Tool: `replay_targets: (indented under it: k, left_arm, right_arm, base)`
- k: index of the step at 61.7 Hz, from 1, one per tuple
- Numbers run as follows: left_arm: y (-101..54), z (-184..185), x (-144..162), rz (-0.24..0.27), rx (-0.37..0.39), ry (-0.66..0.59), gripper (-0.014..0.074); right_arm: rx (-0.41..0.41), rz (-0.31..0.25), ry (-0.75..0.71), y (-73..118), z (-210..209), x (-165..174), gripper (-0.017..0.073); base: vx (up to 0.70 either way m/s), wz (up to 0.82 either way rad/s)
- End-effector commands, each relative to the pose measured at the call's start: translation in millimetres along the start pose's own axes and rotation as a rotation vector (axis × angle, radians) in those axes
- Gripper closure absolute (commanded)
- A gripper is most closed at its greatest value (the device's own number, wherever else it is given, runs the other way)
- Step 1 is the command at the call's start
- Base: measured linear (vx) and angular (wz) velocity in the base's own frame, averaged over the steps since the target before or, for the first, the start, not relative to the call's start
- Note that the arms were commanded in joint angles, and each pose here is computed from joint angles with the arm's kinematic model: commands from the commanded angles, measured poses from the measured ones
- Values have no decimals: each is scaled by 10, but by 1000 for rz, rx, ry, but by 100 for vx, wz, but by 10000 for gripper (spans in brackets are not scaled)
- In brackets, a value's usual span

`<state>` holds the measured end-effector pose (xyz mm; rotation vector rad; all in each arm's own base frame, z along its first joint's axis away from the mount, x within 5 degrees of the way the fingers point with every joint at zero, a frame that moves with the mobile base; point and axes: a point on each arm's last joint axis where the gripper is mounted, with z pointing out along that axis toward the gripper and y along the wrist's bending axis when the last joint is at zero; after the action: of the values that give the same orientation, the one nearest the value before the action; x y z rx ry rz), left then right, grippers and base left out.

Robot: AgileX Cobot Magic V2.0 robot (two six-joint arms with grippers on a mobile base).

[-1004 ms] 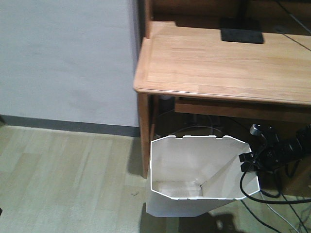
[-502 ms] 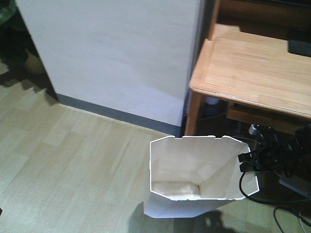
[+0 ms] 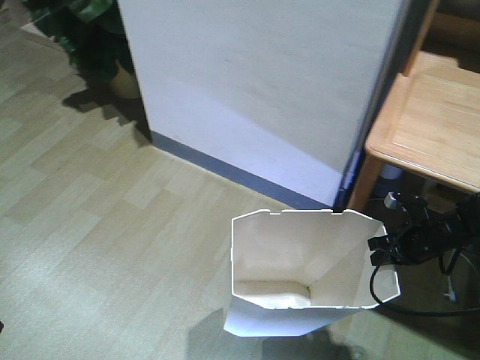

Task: Move trash bin to bedside with robot
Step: 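Hold the bin with the right gripper while the base turns toward the bed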

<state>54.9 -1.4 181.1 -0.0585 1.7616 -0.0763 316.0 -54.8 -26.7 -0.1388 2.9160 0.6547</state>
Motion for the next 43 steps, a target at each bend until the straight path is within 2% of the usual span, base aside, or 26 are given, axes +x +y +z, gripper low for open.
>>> replay_targets:
  k: [1,43]
  left_arm:
    - [-2,5,-8,-9,10,-64,599]
    - [-2,5,-8,-9,10,-64,599]
  right_arm:
    - [-168,5,-63,221,-235,-152,564]
    - [-176,5,-62,229,-236,-151,564]
  base:
    - [2,38]
    - [3,37]
